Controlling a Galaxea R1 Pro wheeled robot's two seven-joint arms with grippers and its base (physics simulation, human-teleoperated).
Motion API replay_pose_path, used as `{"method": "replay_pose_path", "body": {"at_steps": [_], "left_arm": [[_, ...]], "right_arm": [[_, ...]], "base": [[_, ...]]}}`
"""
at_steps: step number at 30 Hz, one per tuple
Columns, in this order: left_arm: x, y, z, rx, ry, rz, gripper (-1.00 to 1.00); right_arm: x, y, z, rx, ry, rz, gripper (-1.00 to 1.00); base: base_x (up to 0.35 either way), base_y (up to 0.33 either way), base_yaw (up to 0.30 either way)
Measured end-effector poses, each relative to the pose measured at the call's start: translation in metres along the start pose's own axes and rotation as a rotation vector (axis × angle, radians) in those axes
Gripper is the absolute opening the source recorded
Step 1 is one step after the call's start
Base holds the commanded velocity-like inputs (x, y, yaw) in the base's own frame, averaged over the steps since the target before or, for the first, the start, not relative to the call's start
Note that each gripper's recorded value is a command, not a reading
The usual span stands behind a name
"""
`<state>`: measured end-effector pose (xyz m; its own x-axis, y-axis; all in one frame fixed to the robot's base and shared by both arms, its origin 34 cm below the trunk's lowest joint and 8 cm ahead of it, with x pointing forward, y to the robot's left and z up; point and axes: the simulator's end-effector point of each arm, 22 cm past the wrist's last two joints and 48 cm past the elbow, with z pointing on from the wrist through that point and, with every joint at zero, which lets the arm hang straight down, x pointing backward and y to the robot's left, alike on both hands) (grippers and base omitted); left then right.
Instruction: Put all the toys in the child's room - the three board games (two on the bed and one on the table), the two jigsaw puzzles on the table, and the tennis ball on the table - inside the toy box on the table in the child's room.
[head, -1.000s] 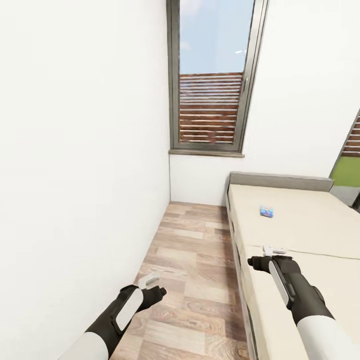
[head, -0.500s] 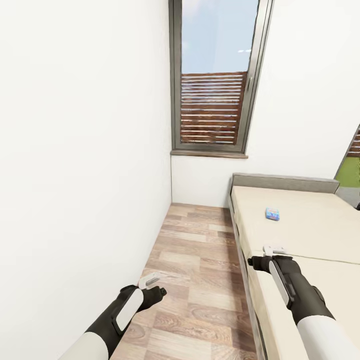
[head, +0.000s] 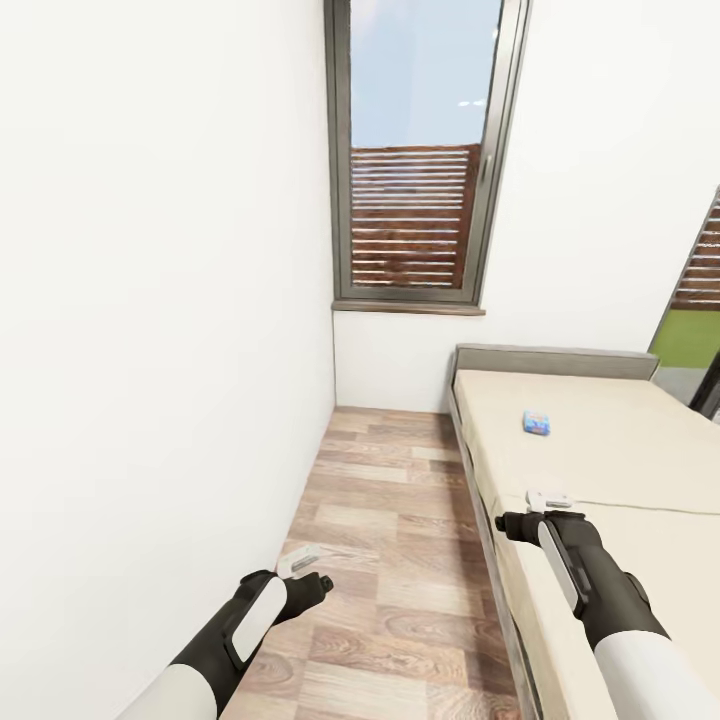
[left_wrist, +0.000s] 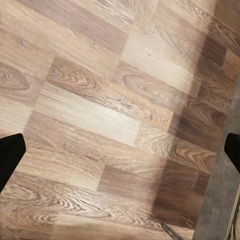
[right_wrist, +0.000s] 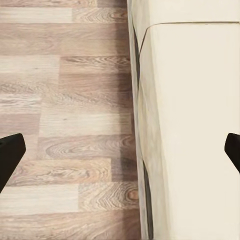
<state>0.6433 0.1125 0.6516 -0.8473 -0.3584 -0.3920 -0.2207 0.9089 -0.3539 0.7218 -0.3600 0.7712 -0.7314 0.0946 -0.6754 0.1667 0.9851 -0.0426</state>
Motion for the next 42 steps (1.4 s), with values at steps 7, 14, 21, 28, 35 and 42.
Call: {"method": "replay_pose_path", "body": {"at_steps": [7, 14, 21, 28, 35, 42], "left_arm": [[0.0, 0.0, 0.0, 0.001, -0.001, 0.0, 1.0], [0.0, -0.001, 0.0, 0.002, -0.001, 0.0, 1.0], [0.0, -0.001, 0.0, 0.003, -0.001, 0.0, 1.0], [0.0, -0.004, 0.0, 0.011, -0.002, -0.001, 1.0], [0.003, -0.029, 0.0, 0.072, -0.014, -0.009, 1.0], [0.007, -0.033, 0.002, 0.083, -0.01, -0.019, 1.0]], "right_arm": [[0.0, 0.0, 0.0, 0.001, 0.0, 0.001, 1.0], [0.0, -0.001, 0.0, 0.001, 0.0, 0.001, 1.0], [0.0, -0.001, 0.0, 0.001, 0.0, 0.001, 1.0], [0.0, -0.001, 0.0, 0.0, 0.0, 0.003, 1.0], [0.012, 0.01, 0.003, -0.015, 0.024, -0.002, 1.0], [0.034, 0.02, 0.005, -0.029, 0.053, -0.003, 1.0]], "base": [[0.0, 0.011, -0.164], [0.0, 0.001, -0.246], [0.0, 0.0, -0.08], [0.0, 0.0, -0.014], [0.0, 0.0, -0.003], [0.0, 0.0, 0.0]]}}
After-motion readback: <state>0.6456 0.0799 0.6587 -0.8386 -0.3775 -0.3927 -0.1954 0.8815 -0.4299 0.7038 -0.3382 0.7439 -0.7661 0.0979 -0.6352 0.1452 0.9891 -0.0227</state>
